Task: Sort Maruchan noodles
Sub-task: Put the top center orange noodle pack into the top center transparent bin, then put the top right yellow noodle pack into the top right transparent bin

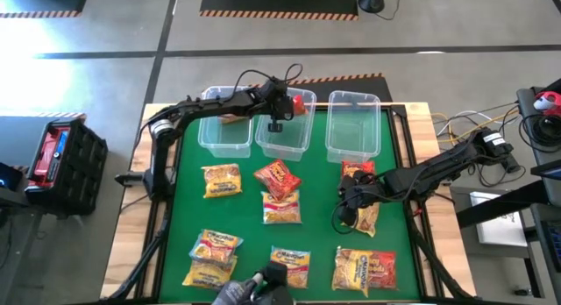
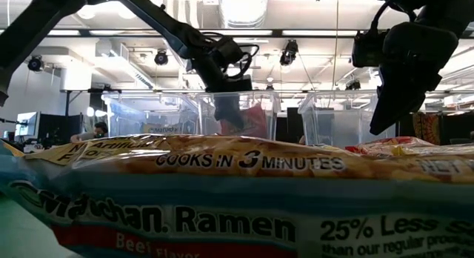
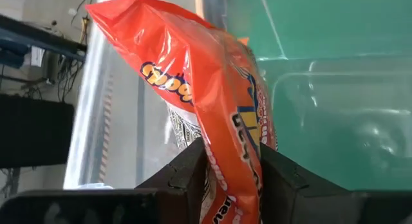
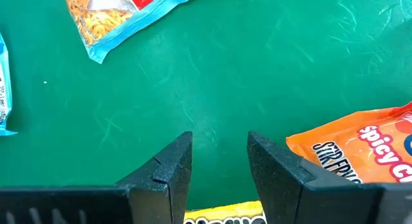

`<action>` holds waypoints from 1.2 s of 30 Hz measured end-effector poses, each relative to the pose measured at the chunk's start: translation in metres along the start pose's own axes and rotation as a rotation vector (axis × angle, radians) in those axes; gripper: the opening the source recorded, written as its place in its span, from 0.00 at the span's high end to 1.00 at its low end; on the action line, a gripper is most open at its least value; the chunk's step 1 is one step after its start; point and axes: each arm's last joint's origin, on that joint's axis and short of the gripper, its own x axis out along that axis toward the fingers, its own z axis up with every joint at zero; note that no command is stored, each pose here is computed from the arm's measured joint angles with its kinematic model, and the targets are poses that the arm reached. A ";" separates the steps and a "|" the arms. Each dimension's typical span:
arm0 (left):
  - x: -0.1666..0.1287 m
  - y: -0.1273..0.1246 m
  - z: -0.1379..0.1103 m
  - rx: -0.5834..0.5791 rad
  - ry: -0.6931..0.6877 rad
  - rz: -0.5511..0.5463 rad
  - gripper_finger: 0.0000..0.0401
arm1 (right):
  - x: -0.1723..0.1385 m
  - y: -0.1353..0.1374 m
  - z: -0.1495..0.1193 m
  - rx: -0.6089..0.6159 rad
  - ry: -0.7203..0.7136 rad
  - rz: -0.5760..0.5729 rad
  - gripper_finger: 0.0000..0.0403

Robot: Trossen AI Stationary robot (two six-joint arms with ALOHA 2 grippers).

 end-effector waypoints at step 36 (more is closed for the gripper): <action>-0.125 0.013 0.036 -0.462 -0.036 -0.169 0.57 | 0.000 0.000 0.000 0.000 0.000 0.000 0.65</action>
